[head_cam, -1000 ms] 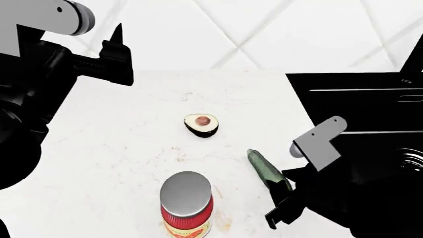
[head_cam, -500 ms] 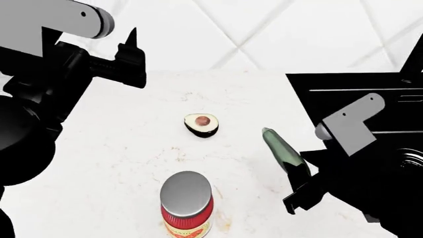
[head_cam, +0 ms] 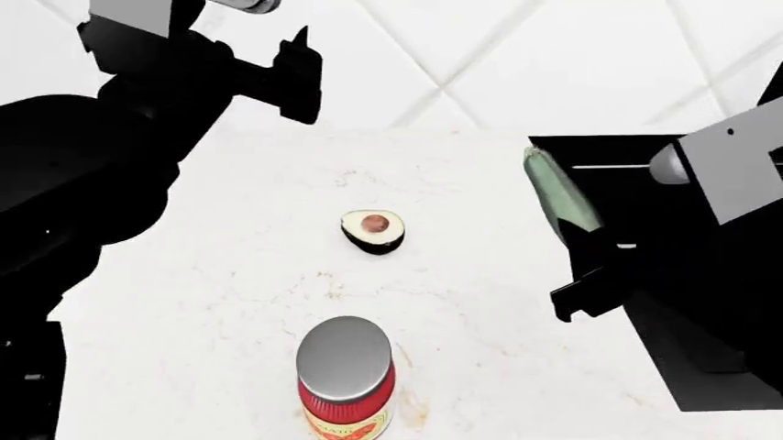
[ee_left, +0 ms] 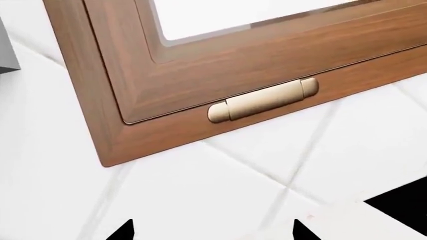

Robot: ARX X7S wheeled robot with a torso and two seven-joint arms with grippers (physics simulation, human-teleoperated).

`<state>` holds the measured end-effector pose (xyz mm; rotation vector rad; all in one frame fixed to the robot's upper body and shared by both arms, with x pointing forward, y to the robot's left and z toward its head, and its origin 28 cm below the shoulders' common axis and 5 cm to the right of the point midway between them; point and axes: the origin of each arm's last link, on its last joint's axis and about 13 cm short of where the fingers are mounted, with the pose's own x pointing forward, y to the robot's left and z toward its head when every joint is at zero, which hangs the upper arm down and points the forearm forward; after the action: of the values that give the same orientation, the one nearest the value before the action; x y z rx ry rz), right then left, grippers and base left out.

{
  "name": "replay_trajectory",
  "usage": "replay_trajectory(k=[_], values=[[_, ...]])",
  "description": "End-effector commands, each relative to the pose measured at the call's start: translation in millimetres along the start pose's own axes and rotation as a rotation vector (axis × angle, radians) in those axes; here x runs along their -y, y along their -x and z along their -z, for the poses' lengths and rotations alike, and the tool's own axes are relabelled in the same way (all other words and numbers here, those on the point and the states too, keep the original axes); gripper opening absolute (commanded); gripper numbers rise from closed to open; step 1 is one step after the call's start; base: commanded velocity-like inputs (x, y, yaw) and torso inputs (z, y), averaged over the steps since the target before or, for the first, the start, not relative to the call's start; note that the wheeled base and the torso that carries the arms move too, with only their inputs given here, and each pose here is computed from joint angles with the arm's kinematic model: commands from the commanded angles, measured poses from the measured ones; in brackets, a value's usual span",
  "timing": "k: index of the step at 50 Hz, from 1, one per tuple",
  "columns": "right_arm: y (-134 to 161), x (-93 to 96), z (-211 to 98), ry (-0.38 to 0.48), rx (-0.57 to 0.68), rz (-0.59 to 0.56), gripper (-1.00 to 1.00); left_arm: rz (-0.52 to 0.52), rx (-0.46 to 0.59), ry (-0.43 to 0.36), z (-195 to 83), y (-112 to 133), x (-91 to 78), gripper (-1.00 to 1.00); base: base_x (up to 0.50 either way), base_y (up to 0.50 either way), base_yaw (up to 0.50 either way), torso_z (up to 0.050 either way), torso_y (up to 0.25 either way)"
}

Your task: Pick up the fruits and vegetables and place them in the sink. Turn on the sink faucet to wash them. Then turn the sink off and put them in the tray.

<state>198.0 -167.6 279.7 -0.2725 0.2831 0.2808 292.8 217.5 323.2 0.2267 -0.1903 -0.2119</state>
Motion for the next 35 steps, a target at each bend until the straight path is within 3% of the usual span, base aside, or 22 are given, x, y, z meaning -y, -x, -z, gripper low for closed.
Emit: replay_trajectory(k=[1,5,10,20,28,35], values=[[1,2.1,-5,0.004,0.043,0.025,-1.00,-0.002,0.007,0.004,-2,-11,-0.4,1.00,0.00,0.00,0.00,0.000,0.000],[2,0.0,-8,0.019,0.056,0.008,-1.00,-0.015,-0.009,-0.069,-6,-30,-6.3,1.00,0.00,0.00,0.00,0.000,0.000],[2,-2.1,-12,0.036,0.070,-0.007,-1.00,0.011,-0.036,-0.233,-17,-59,-10.1,1.00,0.00,0.00,0.00,0.000,0.000],[0,-2.4,-14,0.055,0.083,-0.009,-1.00,0.121,-0.127,-0.474,-24,-99,-16.7,1.00,0.00,0.00,0.00,0.000,0.000],[1,-1.0,-15,0.060,0.088,-0.002,-1.00,0.262,-0.181,-0.546,-29,-108,-13.7,1.00,0.00,0.00,0.00,0.000,0.000],[2,0.4,-14,0.061,0.091,0.005,-1.00,0.310,-0.223,-0.593,-32,-112,-13.0,1.00,0.00,0.00,0.00,0.000,0.000]])
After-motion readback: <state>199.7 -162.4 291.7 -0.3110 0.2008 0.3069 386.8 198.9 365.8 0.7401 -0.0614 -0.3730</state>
